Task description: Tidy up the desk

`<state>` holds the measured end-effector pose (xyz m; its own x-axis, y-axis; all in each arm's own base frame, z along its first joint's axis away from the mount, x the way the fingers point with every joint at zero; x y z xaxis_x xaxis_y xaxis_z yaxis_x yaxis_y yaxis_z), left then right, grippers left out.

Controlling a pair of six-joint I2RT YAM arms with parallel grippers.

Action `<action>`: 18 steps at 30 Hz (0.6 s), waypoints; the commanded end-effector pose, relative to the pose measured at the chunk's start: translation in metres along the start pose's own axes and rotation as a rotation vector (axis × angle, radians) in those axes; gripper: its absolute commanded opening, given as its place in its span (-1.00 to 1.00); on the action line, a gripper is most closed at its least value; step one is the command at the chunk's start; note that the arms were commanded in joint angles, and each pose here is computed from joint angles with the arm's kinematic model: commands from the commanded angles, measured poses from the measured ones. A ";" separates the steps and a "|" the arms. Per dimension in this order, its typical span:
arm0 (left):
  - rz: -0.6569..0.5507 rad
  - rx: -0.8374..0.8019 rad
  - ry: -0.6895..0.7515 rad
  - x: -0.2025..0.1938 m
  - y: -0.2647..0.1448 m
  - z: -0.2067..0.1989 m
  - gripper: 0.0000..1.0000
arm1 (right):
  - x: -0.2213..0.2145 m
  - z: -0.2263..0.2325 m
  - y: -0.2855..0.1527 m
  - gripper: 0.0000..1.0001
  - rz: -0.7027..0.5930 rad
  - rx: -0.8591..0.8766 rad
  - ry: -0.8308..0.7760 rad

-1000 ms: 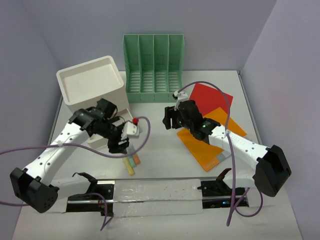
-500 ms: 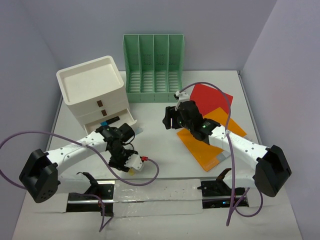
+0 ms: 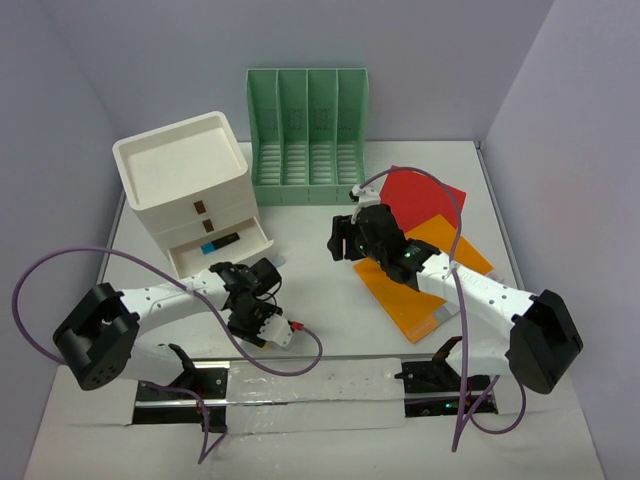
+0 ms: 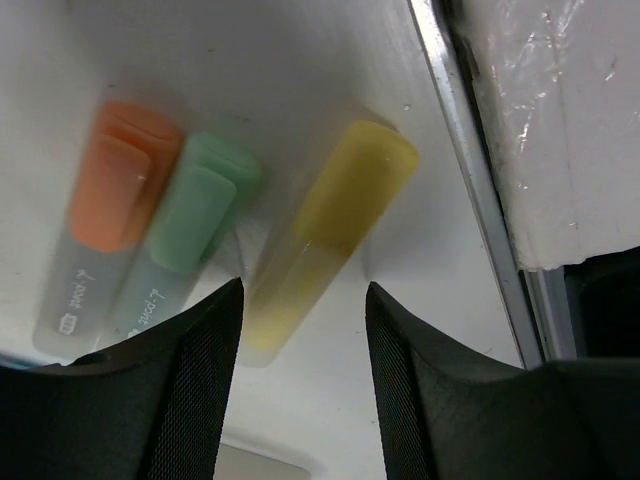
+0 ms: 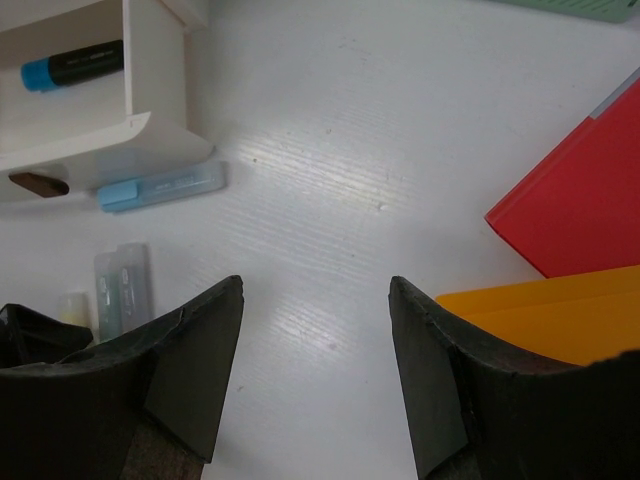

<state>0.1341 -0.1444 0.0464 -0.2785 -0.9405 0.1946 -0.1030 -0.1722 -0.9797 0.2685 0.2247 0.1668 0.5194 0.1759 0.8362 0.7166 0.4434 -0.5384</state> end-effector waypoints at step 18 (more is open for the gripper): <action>0.049 -0.025 0.053 0.006 0.027 -0.006 -0.68 | 0.004 -0.007 -0.005 0.34 -0.032 -0.049 -0.004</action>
<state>0.1412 -0.1565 0.0374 -0.3379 -0.9321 0.1308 -0.0316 -0.1276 -0.9913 0.2693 0.2204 0.1637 0.5224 0.1806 0.8334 0.7265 0.4175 -0.5458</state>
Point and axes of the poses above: each gripper's point midway between its finger pads, its own y axis out along the fingers, its own z axis along the line the jaws close on, x = y × z, the point moved 3 cm from there along -y, back along the fingers, and after that the axes turned 12 degrees about -y, right-handed, at the moved point
